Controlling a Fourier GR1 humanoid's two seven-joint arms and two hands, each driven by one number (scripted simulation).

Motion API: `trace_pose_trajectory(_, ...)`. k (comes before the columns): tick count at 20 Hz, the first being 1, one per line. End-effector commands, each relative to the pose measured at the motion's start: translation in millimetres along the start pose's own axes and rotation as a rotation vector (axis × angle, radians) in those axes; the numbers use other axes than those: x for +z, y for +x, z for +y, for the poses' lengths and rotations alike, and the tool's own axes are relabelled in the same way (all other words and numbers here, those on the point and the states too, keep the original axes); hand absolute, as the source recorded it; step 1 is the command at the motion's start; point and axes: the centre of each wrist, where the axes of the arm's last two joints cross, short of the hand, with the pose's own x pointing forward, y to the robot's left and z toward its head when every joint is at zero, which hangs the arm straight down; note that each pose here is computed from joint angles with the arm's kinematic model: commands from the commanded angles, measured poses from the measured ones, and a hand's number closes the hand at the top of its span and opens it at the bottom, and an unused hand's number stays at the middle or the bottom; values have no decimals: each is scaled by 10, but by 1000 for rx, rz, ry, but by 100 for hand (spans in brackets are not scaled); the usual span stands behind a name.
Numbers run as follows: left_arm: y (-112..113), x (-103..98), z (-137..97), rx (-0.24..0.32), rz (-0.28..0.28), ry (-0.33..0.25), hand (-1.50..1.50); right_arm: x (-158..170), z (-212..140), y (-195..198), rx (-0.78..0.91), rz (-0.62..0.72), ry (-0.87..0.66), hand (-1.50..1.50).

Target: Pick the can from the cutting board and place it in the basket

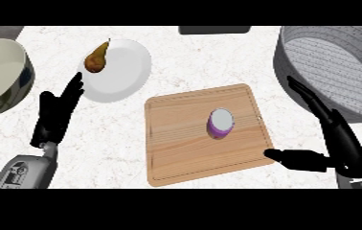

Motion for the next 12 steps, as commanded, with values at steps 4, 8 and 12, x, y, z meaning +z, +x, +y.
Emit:
trace_pose_trajectory(4, -54, -12, -29, -1, 1, -14, 0, 74, -428, 486, 162, 150, 427, -150)
trace_pose_trajectory(8, 92, -24, -11, 19, -29, -19, 0, 84, -595, 901, 123, 184, 464, -150)
trace_pose_trajectory(12, 152, -68, -55, -9, -16, -21, 0, 194, -643, 1056, 120, 209, 445, -150)
